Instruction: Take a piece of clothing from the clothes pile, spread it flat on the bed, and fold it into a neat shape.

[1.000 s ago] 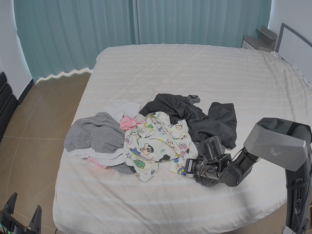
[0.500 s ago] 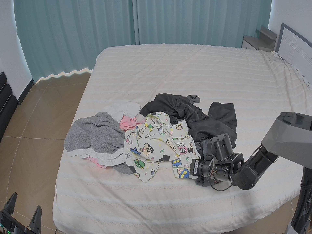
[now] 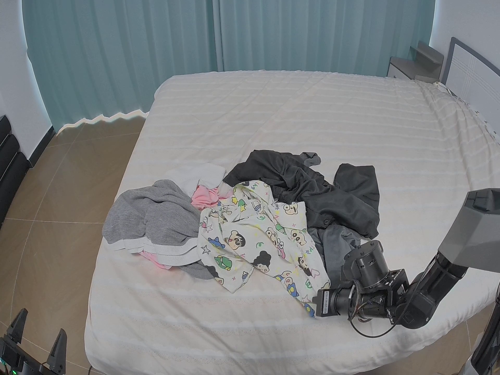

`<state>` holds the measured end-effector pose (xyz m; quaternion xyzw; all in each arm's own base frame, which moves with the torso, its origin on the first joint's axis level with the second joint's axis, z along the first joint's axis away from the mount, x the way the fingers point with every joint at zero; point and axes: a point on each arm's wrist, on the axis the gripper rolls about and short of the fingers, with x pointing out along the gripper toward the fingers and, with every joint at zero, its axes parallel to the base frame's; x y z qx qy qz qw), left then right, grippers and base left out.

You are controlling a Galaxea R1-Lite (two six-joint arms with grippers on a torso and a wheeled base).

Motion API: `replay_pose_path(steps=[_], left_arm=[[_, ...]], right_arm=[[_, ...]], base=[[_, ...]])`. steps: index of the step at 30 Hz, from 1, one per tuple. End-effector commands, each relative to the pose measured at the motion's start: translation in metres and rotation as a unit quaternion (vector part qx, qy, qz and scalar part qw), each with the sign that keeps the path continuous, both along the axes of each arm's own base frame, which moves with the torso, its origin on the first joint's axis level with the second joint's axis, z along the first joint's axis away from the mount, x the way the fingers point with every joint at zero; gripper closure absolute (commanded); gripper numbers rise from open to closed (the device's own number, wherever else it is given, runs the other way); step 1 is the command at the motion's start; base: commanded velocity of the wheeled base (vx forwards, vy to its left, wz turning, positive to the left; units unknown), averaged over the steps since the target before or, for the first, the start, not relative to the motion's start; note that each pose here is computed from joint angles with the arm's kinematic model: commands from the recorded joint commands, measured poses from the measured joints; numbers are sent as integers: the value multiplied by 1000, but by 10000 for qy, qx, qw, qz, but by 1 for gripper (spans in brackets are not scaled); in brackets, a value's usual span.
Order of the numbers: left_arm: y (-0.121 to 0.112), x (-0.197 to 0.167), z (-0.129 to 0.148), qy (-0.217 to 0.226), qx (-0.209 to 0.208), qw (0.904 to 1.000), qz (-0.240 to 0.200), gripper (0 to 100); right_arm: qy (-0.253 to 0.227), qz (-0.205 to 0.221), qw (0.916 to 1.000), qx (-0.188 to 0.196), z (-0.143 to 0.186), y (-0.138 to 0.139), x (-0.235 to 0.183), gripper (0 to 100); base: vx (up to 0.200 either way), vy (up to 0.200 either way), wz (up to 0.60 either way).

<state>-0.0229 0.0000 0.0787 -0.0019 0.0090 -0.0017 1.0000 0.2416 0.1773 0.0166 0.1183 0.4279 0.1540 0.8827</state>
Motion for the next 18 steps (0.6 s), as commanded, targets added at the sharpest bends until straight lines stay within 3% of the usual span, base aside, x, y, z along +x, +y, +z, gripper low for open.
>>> replay_pose_path(steps=[1, 5, 11, 18], left_arm=[[0, 0, -3, -14, -4, 10000, 2, 0], [0, 0, -3, -14, -19, 10000, 2, 0], [0, 0, -3, -14, -19, 10000, -6, 0], [0, 0, -3, -14, -27, 10000, 2, 0]], right_arm=[[138, 87, 9998, -125, -11, 2, -5, 0], [-122, 85, 9999, 77, -7, 6, 0, 0], [-926, -156, 9939, 584, 23, 13, 28, 0], [-1074, -404, 9920, 535, 34, 9, 50, 0]], base=[[0, 0, 0], [0, 0, 0], [0, 0, 0], [0, 0, 0]])
